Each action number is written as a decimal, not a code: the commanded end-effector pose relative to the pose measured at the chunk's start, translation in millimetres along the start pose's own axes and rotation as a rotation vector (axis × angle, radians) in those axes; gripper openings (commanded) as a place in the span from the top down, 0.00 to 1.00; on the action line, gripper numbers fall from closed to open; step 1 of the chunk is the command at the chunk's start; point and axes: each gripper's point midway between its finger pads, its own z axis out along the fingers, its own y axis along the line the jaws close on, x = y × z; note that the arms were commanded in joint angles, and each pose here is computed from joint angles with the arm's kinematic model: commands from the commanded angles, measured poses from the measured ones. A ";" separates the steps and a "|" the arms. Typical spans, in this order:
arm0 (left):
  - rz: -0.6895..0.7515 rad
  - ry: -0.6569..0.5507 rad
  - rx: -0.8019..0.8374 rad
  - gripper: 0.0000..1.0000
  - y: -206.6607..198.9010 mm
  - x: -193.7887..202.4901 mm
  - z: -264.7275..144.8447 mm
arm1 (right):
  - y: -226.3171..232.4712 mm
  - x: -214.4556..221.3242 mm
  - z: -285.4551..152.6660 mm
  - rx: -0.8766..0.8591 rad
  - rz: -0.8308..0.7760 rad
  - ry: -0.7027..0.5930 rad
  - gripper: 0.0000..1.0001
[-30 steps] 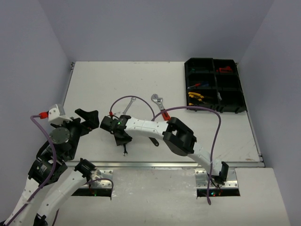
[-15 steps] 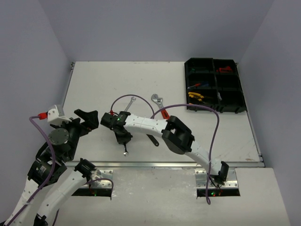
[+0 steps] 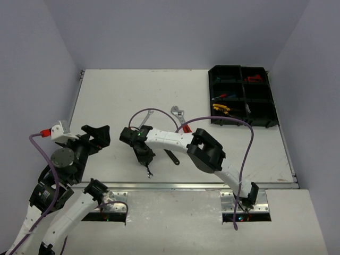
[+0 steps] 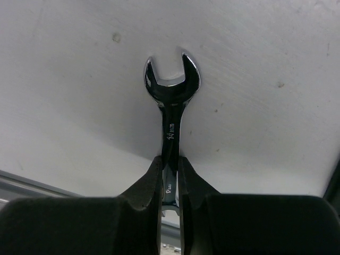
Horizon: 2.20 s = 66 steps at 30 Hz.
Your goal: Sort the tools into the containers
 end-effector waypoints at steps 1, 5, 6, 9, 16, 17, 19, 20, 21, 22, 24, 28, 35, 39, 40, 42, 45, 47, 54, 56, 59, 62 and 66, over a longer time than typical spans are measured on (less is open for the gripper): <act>-0.009 -0.029 0.030 0.00 -7.1 -8.5 0.0 | -40.7 44.1 37.2 0.134 -0.087 0.144 1.00; -0.005 -0.025 0.030 0.00 -7.7 -7.6 0.9 | -36.0 30.2 23.5 0.096 -0.108 0.100 1.00; -0.003 -0.023 0.029 0.00 -7.8 -7.3 1.3 | -34.8 27.0 20.1 0.090 -0.112 0.088 1.00; -0.001 -0.021 0.028 0.00 -7.9 -6.8 1.8 | -32.5 18.9 8.9 0.071 -0.125 0.054 1.00; 0.000 -0.018 0.024 0.00 -7.3 -5.6 2.6 | -39.5 13.8 -1.9 0.075 -0.125 0.019 1.00; 0.000 -0.019 0.024 0.00 -7.5 -5.8 2.7 | -38.9 13.1 -3.5 0.070 -0.126 0.013 1.00; 0.001 -0.017 0.023 0.00 -7.6 -5.4 3.2 | -38.8 12.1 -6.5 0.062 -0.125 0.000 1.00; 0.002 -0.016 0.021 0.00 -7.4 -5.3 3.5 | -38.9 10.8 -9.6 0.060 -0.127 -0.007 1.00; 0.002 -0.016 0.022 0.00 -7.6 -5.1 3.5 | -38.6 9.5 -13.1 0.057 -0.127 -0.015 1.00; 0.002 -0.016 0.022 0.00 -7.7 -5.3 3.4 | -38.6 8.0 -16.4 0.054 -0.126 -0.023 1.00; 0.002 -0.016 0.021 0.00 -7.6 -5.3 3.5 | -38.5 4.6 -22.8 0.047 -0.127 -0.042 1.00; 0.003 -0.015 0.021 0.00 -7.6 -4.9 3.8 | -38.0 -4.1 -40.3 0.018 -0.115 -0.079 1.00; 0.004 -0.011 0.021 0.00 -7.9 -4.2 4.2 | -53.0 -21.4 -75.8 -0.006 -0.078 -0.162 1.00; 0.004 -0.013 0.020 0.00 -7.6 -4.6 4.0 | -69.3 -29.2 -86.9 -0.008 -0.044 -0.188 1.00; 0.005 -0.014 0.021 0.00 -7.7 -4.8 3.9 | -76.2 -31.8 -89.8 -0.004 -0.030 -0.195 1.00; 0.003 -0.015 0.023 0.00 -8.0 -5.2 3.5 | -89.1 -33.0 -96.8 0.004 -0.004 -0.206 1.00; 0.005 -0.014 0.024 0.00 -7.9 -4.7 3.6 | -144.9 -41.5 -121.0 0.052 0.120 -0.263 1.00; 0.007 -0.013 0.026 0.00 -8.4 -4.4 3.9 | -179.6 -43.9 -136.2 0.080 0.196 -0.300 1.00; 0.007 -0.014 0.033 0.00 -9.4 -4.9 3.3 | -337.2 -40.3 -169.1 0.205 0.574 -0.377 1.00; 0.009 -0.013 0.035 0.00 -9.8 -4.5 3.6 | -368.3 -37.6 -179.8 0.231 0.645 -0.401 1.00; 0.016 -0.006 0.042 0.00 -11.6 -3.0 4.7 | -413.8 -33.2 -195.0 0.265 0.755 -0.433 1.00; 0.020 0.000 0.041 0.00 -12.0 -2.1 5.5 | -465.3 -21.1 -203.4 0.315 0.878 -0.443 1.00; 0.017 -0.006 0.048 0.00 -12.2 -3.0 4.0 | -507.1 -7.3 -204.6 0.355 0.972 -0.432 1.00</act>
